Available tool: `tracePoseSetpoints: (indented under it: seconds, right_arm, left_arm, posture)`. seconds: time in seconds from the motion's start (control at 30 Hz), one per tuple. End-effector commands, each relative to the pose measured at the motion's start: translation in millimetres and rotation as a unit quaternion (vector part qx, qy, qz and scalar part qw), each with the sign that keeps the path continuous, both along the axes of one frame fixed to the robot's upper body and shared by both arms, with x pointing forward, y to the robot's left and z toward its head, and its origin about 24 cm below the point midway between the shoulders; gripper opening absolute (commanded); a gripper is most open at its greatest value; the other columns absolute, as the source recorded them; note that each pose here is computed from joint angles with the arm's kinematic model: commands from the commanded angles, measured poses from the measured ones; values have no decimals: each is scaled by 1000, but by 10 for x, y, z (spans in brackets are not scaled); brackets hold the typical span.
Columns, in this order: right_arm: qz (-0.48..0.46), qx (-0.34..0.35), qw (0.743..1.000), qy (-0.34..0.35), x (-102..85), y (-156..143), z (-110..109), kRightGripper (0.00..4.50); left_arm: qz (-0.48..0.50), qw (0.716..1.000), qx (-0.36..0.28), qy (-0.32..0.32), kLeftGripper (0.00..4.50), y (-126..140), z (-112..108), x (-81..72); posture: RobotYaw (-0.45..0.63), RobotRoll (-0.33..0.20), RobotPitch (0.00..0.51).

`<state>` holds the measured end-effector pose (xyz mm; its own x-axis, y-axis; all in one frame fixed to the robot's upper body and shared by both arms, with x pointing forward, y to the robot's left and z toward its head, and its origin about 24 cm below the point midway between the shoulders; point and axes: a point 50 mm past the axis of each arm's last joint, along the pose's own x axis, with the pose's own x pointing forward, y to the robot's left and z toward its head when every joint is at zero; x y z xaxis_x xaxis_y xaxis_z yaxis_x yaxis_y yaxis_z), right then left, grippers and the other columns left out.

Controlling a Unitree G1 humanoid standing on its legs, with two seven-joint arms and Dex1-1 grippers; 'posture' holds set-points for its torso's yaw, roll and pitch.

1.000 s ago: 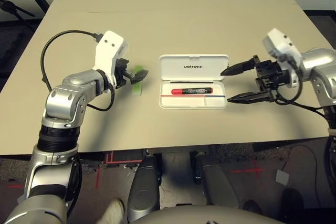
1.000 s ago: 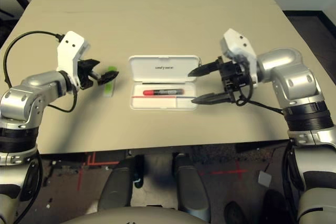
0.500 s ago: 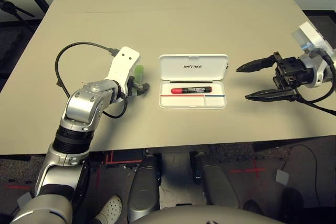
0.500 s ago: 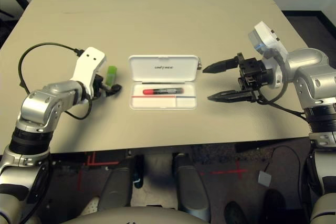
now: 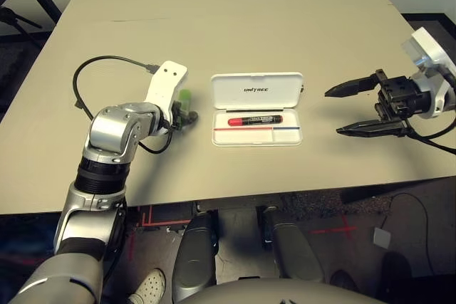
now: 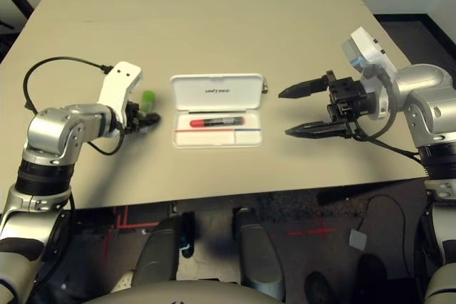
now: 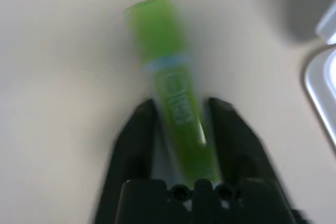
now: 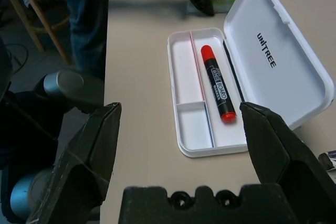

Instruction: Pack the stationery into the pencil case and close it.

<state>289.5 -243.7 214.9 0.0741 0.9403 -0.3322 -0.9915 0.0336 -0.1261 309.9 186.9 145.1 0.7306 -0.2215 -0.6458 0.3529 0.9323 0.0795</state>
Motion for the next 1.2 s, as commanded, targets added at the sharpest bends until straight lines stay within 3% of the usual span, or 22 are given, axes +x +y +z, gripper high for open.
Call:
tracePoseSetpoints:
  seconds: [0.03, 0.63, 0.77, 0.97, 1.2]
  right_arm:
    - [8, -2, 1000, 0, 7, 14, -6, 4500]
    - [8, 4, 1000, -1, 36, 22, -39, 4500]
    - [7, 4, 1000, -2, 41, 11, -42, 4500]
    - [-2, -4, 1000, -4, 36, -47, -38, 4500]
    - [-19, -14, 1000, -10, 62, -137, -28, 4500]
  left_arm:
    - [9, 998, 1, 55, 1070, 52, -173, -51]
    - [-38, 998, 24, 36, 1075, 124, -82, -65]
    - [-70, 996, 40, 39, 1075, 202, -69, -130]
    - [-141, 986, 90, 3, 1075, 376, -29, -183]
    - [-310, 945, 100, -18, 1075, 315, 128, -318]
  posture:
    - [-4, 0, 209]
    - [4, 0, 199]
    - [3, 0, 191]
    - [6, 0, 185]
    - [11, 0, 185]
